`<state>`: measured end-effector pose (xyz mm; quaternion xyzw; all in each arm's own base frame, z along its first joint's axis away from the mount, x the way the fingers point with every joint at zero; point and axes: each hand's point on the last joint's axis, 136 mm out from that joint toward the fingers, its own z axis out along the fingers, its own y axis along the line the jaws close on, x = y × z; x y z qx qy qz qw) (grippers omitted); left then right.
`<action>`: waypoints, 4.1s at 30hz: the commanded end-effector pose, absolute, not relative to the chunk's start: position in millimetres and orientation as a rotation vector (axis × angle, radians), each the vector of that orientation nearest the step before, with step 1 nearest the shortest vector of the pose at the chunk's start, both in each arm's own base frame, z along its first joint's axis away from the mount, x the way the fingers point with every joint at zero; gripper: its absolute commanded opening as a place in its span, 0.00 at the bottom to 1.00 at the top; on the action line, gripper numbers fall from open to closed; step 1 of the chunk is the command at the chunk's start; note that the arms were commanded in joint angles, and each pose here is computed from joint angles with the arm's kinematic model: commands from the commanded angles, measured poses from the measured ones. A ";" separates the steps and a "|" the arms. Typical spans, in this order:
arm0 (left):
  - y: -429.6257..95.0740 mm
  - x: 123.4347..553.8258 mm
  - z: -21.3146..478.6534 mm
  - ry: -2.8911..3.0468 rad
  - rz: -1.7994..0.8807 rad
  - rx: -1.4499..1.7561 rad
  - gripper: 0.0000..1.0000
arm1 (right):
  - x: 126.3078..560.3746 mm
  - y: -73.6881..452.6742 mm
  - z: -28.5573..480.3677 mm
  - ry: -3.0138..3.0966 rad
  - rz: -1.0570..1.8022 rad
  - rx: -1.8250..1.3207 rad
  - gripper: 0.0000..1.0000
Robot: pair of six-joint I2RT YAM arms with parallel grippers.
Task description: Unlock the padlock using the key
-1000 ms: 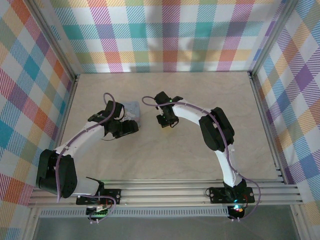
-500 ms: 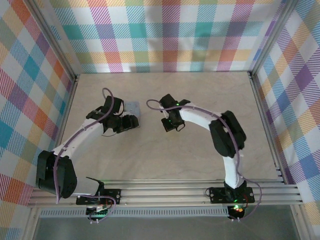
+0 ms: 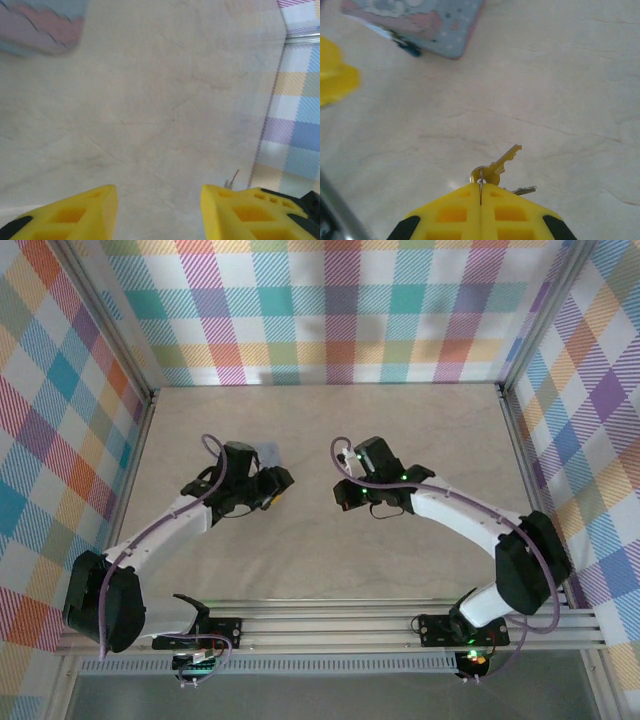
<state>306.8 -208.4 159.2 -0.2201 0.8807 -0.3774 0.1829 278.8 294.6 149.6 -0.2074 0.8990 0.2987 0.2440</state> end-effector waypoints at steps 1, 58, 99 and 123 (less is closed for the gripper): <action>-229.0 311.9 199.8 2.326 -1.261 -0.642 0.46 | 270.8 320.6 190.6 2.232 1.091 -0.598 0.00; -302.1 275.7 167.9 2.433 -1.560 -0.347 0.32 | 252.6 317.9 167.6 2.202 1.263 -0.494 0.00; -317.7 248.5 274.9 2.008 -1.421 0.746 0.00 | 231.4 248.9 260.8 2.058 1.440 -0.411 0.43; -326.0 227.8 297.4 1.933 -1.538 0.937 0.00 | 230.5 262.4 295.2 1.953 1.696 -0.374 0.25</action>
